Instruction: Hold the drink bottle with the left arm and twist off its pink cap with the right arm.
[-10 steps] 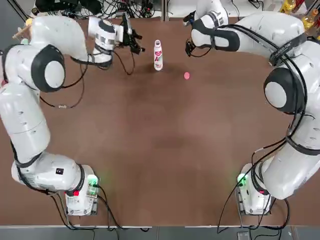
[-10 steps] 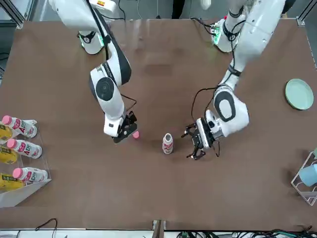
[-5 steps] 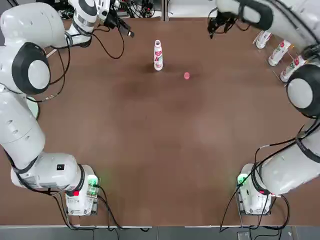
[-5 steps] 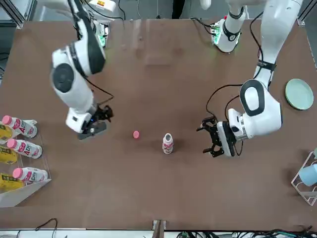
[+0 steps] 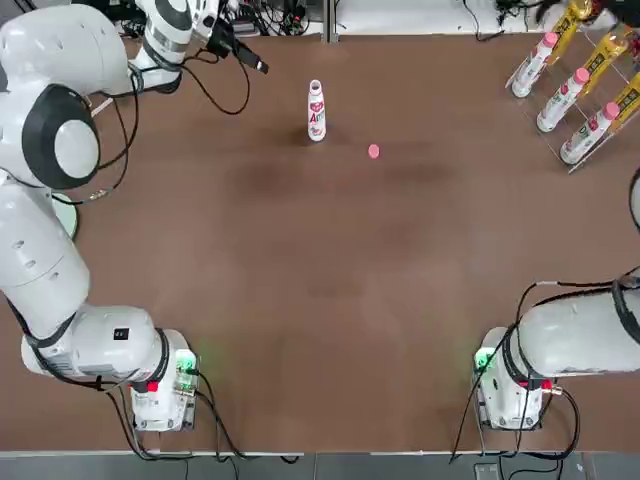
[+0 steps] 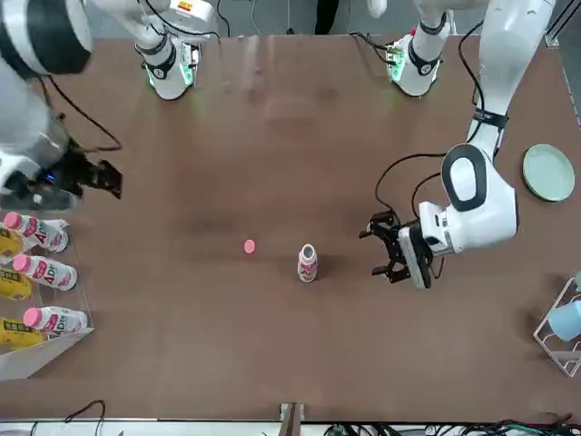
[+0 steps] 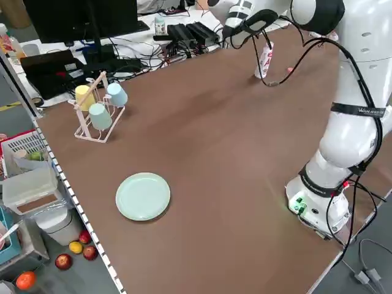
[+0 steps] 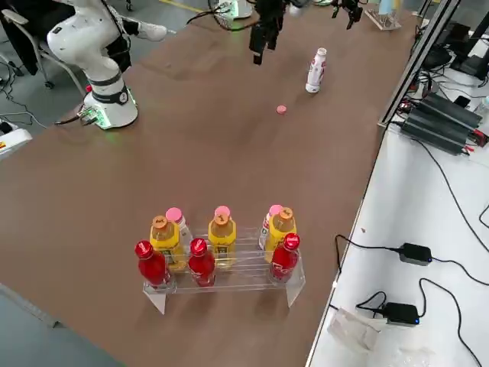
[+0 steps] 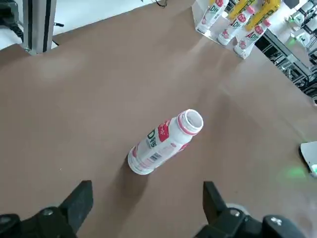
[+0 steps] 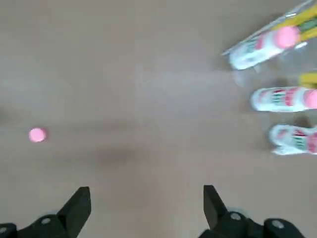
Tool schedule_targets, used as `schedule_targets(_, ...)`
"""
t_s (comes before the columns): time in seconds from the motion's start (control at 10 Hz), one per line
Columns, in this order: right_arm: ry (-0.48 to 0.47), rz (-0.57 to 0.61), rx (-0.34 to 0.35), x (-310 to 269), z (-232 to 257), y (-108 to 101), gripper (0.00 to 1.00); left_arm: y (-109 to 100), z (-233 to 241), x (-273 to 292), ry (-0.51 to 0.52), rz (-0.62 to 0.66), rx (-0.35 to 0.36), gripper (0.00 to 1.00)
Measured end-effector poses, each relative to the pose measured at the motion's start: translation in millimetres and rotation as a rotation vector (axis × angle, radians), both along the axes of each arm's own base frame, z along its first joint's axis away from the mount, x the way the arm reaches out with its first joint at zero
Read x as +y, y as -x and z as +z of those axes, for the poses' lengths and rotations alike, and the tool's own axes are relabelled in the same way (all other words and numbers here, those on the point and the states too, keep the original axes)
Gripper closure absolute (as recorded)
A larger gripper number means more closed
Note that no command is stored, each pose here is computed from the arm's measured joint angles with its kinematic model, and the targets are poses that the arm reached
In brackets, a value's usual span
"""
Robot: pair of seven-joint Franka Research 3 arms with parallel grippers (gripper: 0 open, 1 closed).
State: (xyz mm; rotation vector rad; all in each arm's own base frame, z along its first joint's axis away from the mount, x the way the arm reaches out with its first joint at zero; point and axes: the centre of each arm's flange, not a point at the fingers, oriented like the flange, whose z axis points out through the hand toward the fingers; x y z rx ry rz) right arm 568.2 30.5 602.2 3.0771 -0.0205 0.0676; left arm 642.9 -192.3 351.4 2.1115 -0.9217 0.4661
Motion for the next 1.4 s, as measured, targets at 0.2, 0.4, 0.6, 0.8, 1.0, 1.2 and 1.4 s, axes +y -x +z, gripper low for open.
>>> schedule_targets(0.2,0.006,-0.047,0.035,-59.4,15.0,16.8,0.00,-0.2,7.3,3.4,0.005,0.063,0.072,0.02)
schedule_targets(0.4,-0.010,-0.037,0.082,-84.7,29.1,28.9,0.00,0.4,21.2,11.5,-0.018,0.122,0.143,0.02)
schedule_targets(0.6,-0.035,-0.014,0.098,-76.0,46.2,35.3,0.00,-1.5,33.6,20.5,-0.055,0.197,0.204,0.02)
schedule_targets(0.8,-0.059,-0.002,0.080,-72.8,55.4,35.5,0.00,-2.7,58.1,23.9,-0.116,0.283,0.260,0.02)
schedule_targets(1.0,-0.085,0.010,0.065,-68.5,62.6,35.7,0.00,-4.8,88.6,25.4,-0.190,0.327,0.319,0.02)
schedule_targets(1.2,-0.085,0.008,0.055,-69.7,67.0,35.8,0.00,-10.4,116.9,35.8,-0.277,0.370,0.336,0.02)
schedule_targets(1.4,-0.087,0.016,0.026,-66.1,80.0,36.2,0.00,-13.7,136.7,50.7,-0.369,0.397,0.332,0.02)
